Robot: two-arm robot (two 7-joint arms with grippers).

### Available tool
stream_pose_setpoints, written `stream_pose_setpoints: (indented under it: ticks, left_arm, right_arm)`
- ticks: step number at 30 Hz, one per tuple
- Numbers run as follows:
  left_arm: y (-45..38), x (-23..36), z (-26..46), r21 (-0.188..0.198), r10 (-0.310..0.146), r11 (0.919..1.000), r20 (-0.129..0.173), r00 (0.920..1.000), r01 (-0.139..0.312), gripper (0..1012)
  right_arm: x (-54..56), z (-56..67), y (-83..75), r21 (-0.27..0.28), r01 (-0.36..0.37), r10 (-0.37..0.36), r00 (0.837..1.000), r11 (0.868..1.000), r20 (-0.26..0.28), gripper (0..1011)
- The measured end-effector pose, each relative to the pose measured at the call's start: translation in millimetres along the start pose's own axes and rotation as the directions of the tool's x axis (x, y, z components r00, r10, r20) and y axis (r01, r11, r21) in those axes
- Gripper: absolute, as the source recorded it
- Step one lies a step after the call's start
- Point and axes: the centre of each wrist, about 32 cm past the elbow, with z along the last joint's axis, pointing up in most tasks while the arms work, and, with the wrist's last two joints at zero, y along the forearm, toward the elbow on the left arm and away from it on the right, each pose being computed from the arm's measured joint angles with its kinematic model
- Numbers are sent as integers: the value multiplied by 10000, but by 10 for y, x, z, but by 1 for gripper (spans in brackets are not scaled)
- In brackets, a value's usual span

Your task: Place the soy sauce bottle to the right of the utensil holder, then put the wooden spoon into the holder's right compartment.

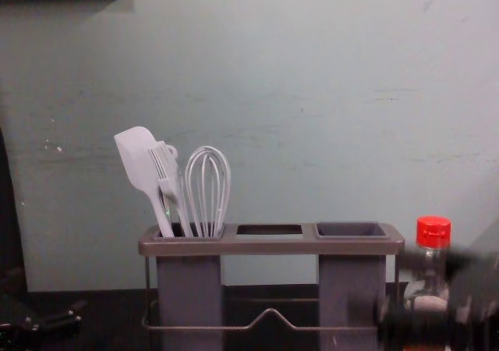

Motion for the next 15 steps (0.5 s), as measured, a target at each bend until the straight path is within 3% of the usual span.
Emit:
stream_pose_setpoints:
  ticks: [1,6,15]
  left_arm:
    - [0,0,0,0,-1,10000,0,10000,1,1005]
    - [0,0,0,1,0,10000,0,10000,0,1005]
    - [0,0,0,0,0,10000,0,10000,0,1005]
  right_arm:
    - [-21,12,20,-666,-51,51,10000,9978,-3,1004]
    - [-69,12,84,-2021,-133,140,9999,9793,20,1004]
    - [-73,-10,100,-2289,-123,126,9999,9734,1,1004]
